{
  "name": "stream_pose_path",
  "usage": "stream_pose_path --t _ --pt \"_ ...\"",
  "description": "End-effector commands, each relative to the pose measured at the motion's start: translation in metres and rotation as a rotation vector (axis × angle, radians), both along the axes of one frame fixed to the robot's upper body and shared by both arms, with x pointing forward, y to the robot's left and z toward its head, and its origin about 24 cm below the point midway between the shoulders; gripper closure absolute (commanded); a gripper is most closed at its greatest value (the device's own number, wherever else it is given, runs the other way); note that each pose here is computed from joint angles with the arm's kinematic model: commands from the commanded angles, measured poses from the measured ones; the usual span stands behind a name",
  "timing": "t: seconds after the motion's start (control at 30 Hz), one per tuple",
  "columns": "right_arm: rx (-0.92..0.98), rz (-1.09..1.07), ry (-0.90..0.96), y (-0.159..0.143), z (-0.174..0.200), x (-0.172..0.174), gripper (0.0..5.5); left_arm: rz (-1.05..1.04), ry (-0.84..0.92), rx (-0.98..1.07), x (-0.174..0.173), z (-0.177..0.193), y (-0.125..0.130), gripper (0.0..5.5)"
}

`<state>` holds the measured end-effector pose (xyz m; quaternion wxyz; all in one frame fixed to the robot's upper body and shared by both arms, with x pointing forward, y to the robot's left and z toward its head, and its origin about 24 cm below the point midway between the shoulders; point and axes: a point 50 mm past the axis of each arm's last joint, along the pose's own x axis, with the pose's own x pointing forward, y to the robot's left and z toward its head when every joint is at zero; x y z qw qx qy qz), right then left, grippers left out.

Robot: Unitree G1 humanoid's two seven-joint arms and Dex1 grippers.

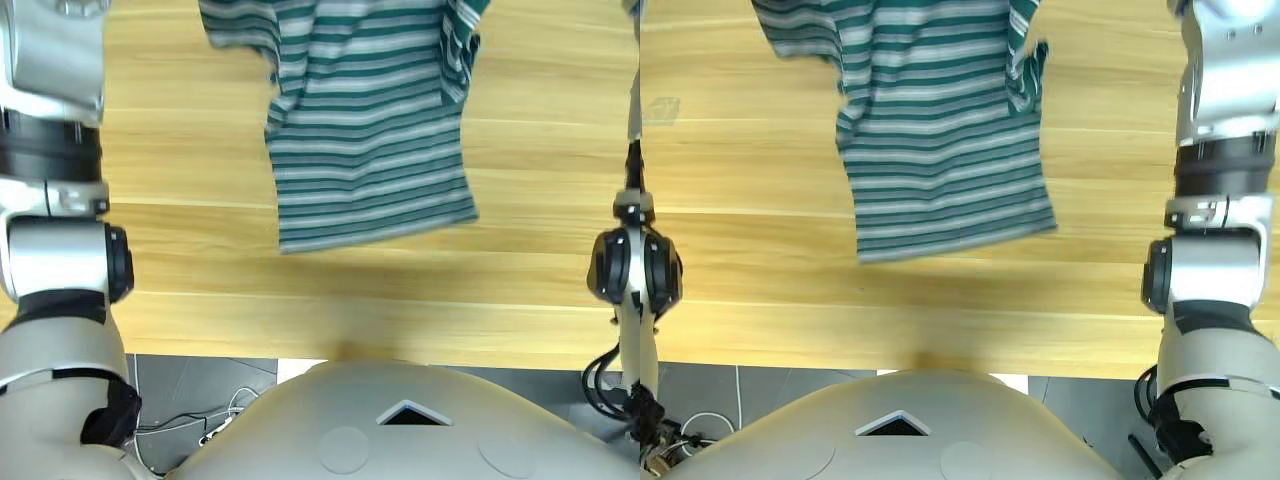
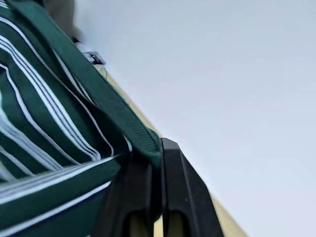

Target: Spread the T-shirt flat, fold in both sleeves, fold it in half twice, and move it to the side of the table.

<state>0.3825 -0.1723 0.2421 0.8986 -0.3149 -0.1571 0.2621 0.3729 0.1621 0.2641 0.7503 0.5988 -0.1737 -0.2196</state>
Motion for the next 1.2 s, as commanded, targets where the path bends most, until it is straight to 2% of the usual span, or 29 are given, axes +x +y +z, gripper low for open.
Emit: stream_pose_path --t 0.03,0.1,0.17,0.2,0.3,0.37,0.43,0.53,0.77,1.03,1.07,1.2 --pt "0.035 -0.286 -0.305 0.006 0.089 0.028 5.47 0.261 -0.417 -0.065 0.03 0.107 -0.013 5.5" --pt "0.021 -0.267 -0.358 0.008 0.095 0.025 5.47 0.225 -0.469 -0.051 0.025 0.118 -0.016 5.5" --pt "0.0 -0.24 -0.362 0.008 0.087 0.026 5.47 0.196 -0.457 -0.026 0.027 0.11 -0.014 5.5" --pt "-0.026 -0.209 -0.34 0.009 0.075 0.027 5.47 0.141 -0.402 0.022 0.029 0.093 -0.016 5.5" --pt "-0.22 0.001 -0.232 0.016 0.001 0.017 5.47 -0.083 -0.177 0.178 0.022 0.017 -0.022 5.5" --pt "-0.282 0.154 -0.131 0.019 -0.05 -0.004 5.47 -0.257 -0.025 0.252 -0.005 -0.036 -0.025 5.5" --pt "-0.299 0.264 -0.036 0.02 -0.091 -0.031 5.47 -0.429 0.122 0.294 -0.048 -0.084 -0.03 5.5" --pt "-0.264 0.344 0.123 0.006 -0.126 -0.059 5.47 -0.513 0.231 0.268 -0.091 -0.112 -0.031 5.5" --pt "-0.205 0.445 0.326 -0.008 -0.144 -0.095 5.47 -0.457 0.332 0.285 -0.12 -0.128 -0.015 5.5" --pt "-0.401 0.736 0.574 0.004 -0.175 -0.171 5.47 -0.59 0.652 0.438 -0.185 -0.174 -0.011 5.5" --pt "-0.43 0.764 0.586 0.005 -0.175 -0.177 5.5 -0.599 0.674 0.455 -0.189 -0.178 -0.01 5.21" --pt "-0.443 0.846 0.603 0.014 -0.169 -0.192 5.5 -0.601 0.763 0.507 -0.201 -0.187 -0.003 4.7"
